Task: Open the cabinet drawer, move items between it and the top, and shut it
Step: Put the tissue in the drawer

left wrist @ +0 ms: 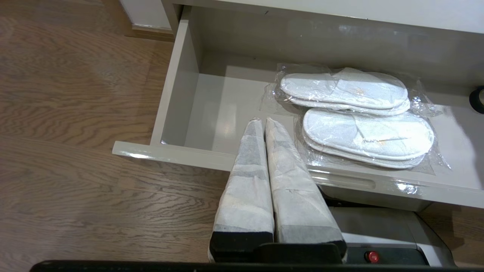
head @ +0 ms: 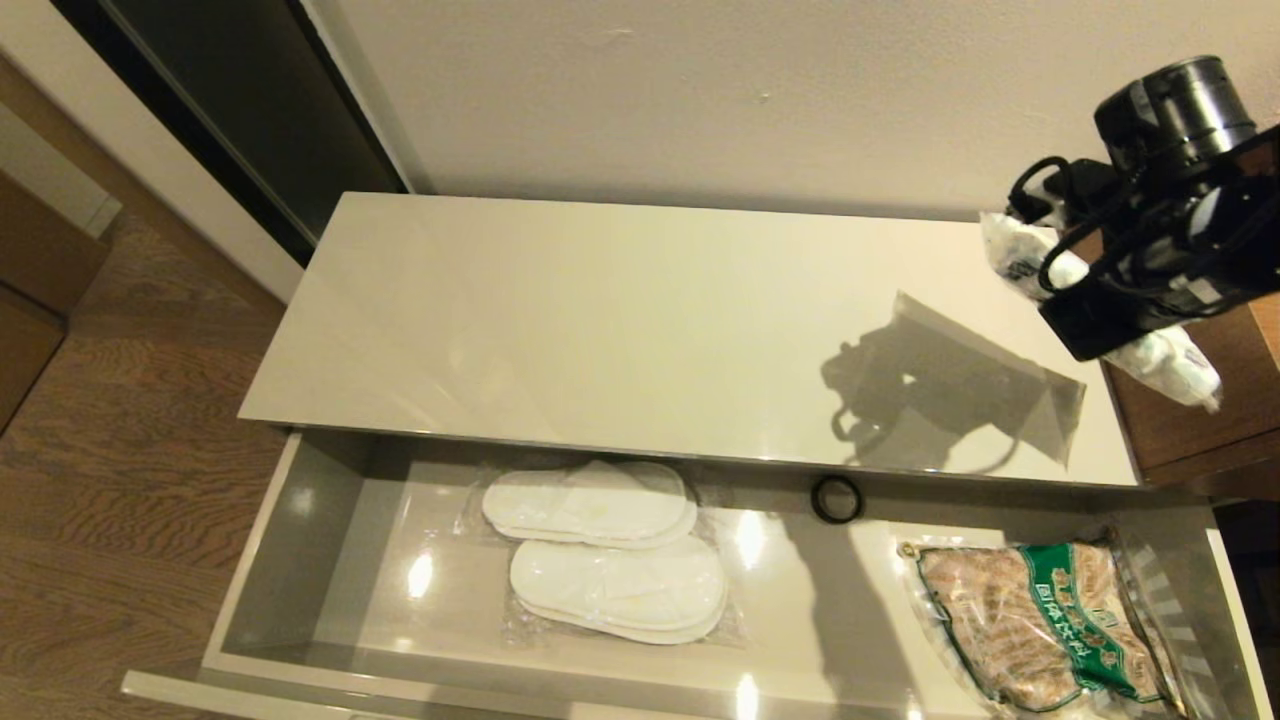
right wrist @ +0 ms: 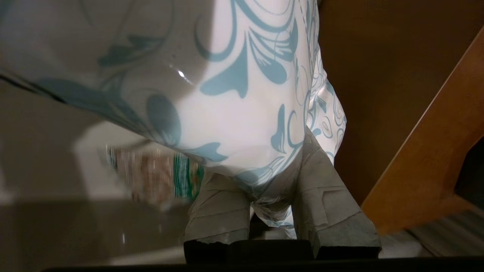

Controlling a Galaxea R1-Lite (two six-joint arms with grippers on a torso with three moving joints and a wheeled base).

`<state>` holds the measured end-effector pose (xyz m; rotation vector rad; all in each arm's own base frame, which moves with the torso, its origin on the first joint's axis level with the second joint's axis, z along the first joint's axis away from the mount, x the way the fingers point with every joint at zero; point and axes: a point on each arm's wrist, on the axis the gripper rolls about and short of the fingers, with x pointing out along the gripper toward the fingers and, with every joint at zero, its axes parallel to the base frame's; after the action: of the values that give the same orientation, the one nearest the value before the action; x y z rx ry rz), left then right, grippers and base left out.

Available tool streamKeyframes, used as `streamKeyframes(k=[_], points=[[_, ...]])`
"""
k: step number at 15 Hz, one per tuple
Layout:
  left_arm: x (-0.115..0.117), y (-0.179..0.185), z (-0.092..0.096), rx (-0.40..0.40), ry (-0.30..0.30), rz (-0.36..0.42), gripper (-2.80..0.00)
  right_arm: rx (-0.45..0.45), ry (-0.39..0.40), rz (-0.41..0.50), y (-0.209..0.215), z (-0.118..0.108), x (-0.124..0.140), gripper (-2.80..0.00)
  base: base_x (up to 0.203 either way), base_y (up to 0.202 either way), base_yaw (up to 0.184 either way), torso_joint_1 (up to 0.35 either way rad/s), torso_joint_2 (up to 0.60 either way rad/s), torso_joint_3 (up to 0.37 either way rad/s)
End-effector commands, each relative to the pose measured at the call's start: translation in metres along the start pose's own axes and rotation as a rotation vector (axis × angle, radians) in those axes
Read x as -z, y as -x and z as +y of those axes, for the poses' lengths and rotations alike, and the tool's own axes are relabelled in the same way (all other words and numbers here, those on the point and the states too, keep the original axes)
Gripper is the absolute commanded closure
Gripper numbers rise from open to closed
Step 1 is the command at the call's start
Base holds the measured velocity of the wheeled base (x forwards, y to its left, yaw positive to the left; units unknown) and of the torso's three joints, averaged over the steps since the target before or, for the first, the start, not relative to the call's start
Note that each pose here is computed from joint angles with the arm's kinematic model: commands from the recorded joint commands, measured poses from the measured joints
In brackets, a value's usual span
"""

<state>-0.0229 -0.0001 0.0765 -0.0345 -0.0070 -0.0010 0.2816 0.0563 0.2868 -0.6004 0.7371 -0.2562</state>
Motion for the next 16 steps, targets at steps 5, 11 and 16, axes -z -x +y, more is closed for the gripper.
streamKeyframes(k=[5,11,16], points=[[0.0,0.0,0.0,-0.001,0.001,-0.001,0.0,-0.31,0.148,0.14,0.041,0.005,0.068,0.0,0.0,0.0,0.0,0.0,0.0,0.0],[0.0,0.0,0.0,-0.001,0.001,-0.001,0.0,-0.593,0.315,0.359,0.017,0.041,0.109,0.0,0.0,0.0,0.0,0.0,0.0,0.0],[0.0,0.0,0.0,0.001,0.001,0.001,0.0,-0.6,0.277,0.352,-0.043,0.081,0.113,0.0,0.0,0.0,0.0,0.0,0.0,0.0]])
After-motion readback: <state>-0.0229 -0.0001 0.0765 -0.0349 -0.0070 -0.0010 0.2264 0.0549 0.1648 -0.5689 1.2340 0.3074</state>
